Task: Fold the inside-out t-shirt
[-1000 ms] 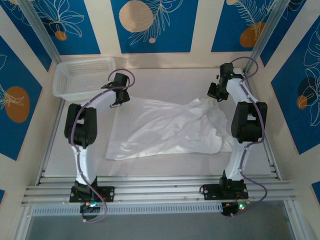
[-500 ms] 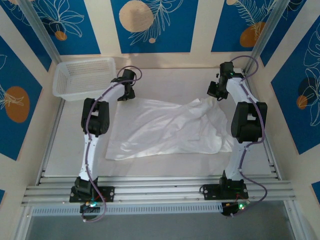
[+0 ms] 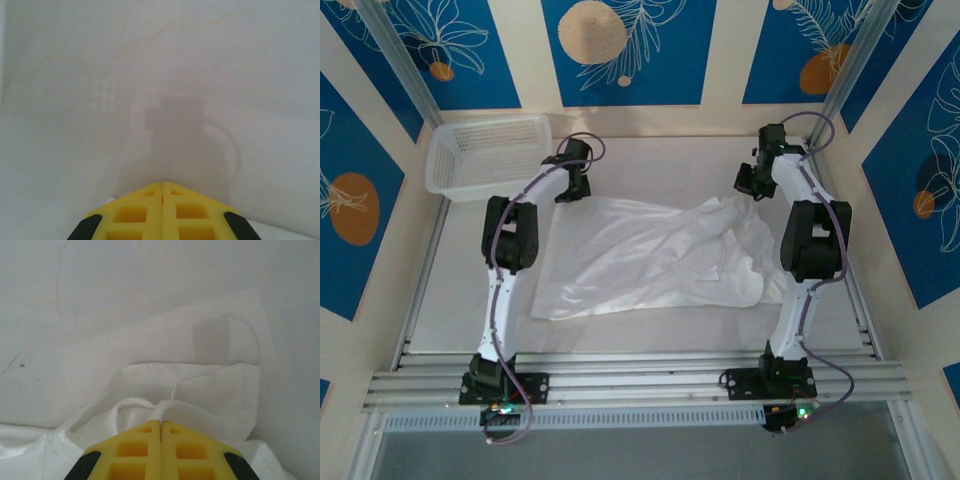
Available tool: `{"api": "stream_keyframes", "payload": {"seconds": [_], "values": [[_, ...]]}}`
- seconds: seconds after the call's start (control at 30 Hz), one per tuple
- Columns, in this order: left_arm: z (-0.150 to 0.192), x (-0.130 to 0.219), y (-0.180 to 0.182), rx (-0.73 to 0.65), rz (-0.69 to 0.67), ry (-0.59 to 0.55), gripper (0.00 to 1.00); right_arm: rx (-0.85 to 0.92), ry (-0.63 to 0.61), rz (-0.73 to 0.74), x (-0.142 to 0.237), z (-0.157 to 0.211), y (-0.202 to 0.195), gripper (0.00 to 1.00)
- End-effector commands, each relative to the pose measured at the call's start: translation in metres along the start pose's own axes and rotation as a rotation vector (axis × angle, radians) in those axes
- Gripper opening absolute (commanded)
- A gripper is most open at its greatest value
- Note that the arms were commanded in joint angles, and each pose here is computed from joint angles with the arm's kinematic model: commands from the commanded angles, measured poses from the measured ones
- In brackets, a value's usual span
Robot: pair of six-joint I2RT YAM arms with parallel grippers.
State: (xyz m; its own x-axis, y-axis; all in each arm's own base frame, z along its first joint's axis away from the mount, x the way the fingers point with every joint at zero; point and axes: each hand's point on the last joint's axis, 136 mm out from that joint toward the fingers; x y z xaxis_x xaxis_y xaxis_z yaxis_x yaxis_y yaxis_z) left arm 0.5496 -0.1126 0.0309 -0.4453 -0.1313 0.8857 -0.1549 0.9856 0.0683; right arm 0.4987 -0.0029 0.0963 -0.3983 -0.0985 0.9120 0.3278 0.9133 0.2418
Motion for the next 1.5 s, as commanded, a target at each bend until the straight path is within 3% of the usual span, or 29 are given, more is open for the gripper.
{"api": "stream_keyframes", "payload": {"seconds": [0.0, 0.17, 0.43, 0.6, 0.8, 0.97, 1.17, 1.33, 1.47], "values": [[-0.01, 0.045, 0.042, 0.042, -0.091, -0.039, 0.0, -0.045, -0.028, 0.031, 0.003, -0.018, -0.017, 0.0], [-0.002, 0.064, 0.079, 0.101, -0.162, -0.088, 0.0, -0.106, -0.001, 0.045, -0.007, -0.017, -0.037, 0.0], [0.008, 0.059, 0.081, 0.103, -0.136, -0.057, 0.0, -0.034, 0.013, 0.006, -0.006, -0.014, -0.005, 0.0], [0.013, 0.071, 0.085, 0.134, -0.09, -0.055, 0.0, -0.051, -0.006, -0.036, 0.019, -0.014, 0.005, 0.0], [0.044, 0.094, 0.09, 0.151, 0.012, -0.041, 0.0, -0.285, -0.029, -0.041, 0.043, 0.017, -0.043, 0.0], [0.077, 0.098, 0.092, 0.159, 0.056, -0.025, 0.0, -0.394, 0.029, -0.077, 0.027, 0.057, -0.07, 0.0], [0.11, 0.082, 0.095, 0.145, 0.049, 0.049, 0.0, -0.38, 0.057, -0.108, 0.033, 0.067, -0.059, 0.0], [0.097, 0.106, 0.099, 0.167, 0.06, -0.022, 0.0, -0.343, 0.0, -0.131, 0.066, 0.069, -0.043, 0.0], [0.097, 0.117, 0.108, 0.199, 0.039, -0.058, 0.0, -0.392, -0.014, -0.122, 0.072, 0.093, -0.045, 0.0]]}}
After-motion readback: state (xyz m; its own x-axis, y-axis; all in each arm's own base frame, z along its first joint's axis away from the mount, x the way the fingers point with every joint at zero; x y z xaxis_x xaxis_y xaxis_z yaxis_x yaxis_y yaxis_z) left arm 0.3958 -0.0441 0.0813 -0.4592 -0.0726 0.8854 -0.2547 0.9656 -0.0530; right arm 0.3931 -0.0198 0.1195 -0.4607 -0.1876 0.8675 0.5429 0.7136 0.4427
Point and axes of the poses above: each hand's point on the last joint's axis, 136 mm out from that joint toward the fingers, its own x axis back along the fingers, its own y axis along the line the jaws close on, z = x × y, and after that the axes turned 4 degrees about -x, right-handed
